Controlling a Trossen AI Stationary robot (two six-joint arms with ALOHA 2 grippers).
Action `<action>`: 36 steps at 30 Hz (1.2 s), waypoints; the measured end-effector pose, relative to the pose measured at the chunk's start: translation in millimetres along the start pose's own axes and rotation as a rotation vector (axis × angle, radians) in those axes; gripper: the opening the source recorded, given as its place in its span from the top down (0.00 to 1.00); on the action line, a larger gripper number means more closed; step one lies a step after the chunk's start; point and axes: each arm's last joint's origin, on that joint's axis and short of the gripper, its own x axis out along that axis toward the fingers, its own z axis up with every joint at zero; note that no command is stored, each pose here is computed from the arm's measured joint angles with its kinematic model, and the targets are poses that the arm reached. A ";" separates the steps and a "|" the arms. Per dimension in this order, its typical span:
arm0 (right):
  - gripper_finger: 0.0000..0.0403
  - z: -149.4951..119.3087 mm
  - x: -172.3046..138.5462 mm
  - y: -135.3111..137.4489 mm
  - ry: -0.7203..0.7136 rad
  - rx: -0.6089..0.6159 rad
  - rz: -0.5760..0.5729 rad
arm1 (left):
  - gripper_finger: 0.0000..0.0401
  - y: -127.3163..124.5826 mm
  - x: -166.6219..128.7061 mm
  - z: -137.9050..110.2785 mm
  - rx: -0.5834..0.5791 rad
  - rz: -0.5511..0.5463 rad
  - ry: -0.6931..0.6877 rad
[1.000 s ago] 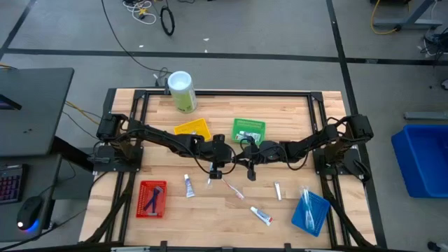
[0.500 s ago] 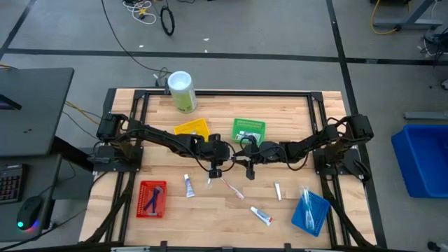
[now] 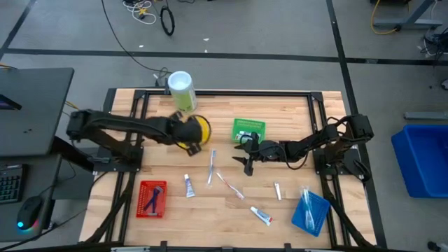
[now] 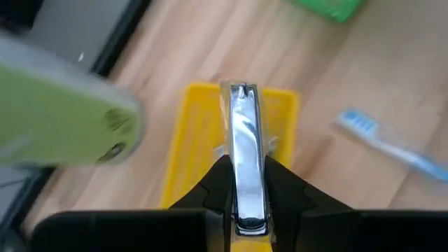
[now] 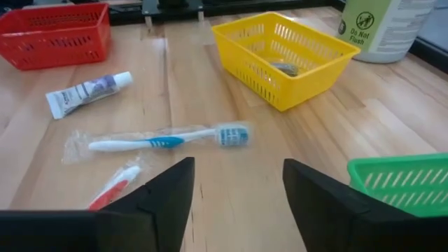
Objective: Pick & Place Travel size toiletries
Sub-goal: Put the silver nail cutter into the yellow bin
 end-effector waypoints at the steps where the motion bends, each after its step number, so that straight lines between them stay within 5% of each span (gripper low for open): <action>1: 0.43 -0.2 0.0 0.0 0.002 0.000 0.000 | 0.86 7.3 -4.2 -1.5 -0.007 0.009 0.010; 6: 0.40 -1.9 0.0 0.2 0.021 -0.004 0.011 | 0.86 28.7 4.5 -11.5 -0.044 -0.004 0.009; 17: 0.40 -6.0 -0.4 2.0 0.069 -0.004 0.073 | 0.86 30.9 70.4 -48.7 -0.120 -0.181 -0.073; 27: 0.44 -8.3 -0.6 1.9 0.094 0.045 0.075 | 0.82 34.7 90.0 -78.6 -0.153 -0.175 -0.009; 36: 0.42 -1.9 -6.9 3.7 0.098 0.050 0.134 | 0.73 34.2 91.3 -77.3 -0.161 -0.184 -0.048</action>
